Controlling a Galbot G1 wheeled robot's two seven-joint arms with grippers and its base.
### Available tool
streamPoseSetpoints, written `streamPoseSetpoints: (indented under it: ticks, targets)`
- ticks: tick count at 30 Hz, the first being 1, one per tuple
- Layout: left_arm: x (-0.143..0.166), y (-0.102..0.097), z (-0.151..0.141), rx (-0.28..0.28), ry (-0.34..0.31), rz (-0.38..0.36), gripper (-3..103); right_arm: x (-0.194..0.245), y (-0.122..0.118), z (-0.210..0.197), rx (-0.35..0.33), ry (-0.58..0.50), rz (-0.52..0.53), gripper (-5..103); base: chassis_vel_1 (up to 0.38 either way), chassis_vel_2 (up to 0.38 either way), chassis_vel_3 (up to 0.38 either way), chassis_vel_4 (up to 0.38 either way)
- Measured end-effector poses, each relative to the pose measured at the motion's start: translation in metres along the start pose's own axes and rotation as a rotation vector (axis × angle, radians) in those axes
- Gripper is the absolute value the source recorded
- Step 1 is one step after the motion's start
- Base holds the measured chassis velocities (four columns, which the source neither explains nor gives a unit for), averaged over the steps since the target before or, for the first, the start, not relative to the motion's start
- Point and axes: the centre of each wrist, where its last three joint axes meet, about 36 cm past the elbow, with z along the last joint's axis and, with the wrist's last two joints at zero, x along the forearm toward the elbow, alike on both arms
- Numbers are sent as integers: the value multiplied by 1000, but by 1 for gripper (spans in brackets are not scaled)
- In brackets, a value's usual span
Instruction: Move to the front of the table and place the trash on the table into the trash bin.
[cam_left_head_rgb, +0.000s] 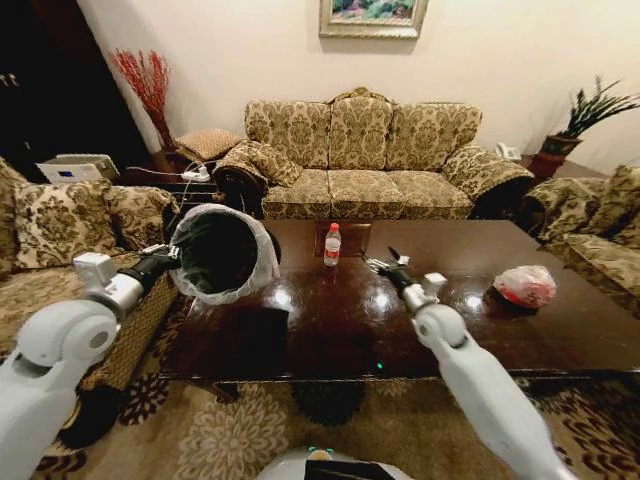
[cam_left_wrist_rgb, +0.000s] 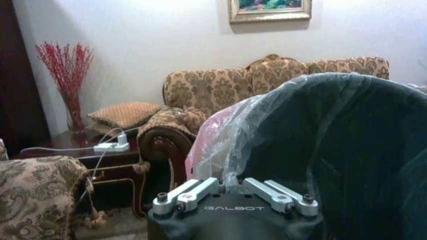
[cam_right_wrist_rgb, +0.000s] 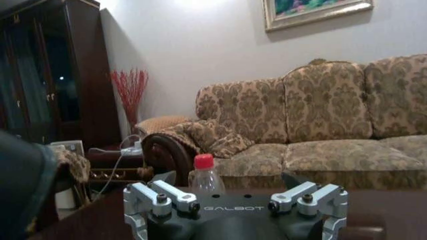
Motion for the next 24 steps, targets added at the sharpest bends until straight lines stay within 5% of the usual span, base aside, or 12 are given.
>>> streamPoseSetpoints:
  ticks: [24]
  targets:
    - [-4,2,-4,-19,11,7,0,-160,34,51,110,11,-1,100,0,0,0,0]
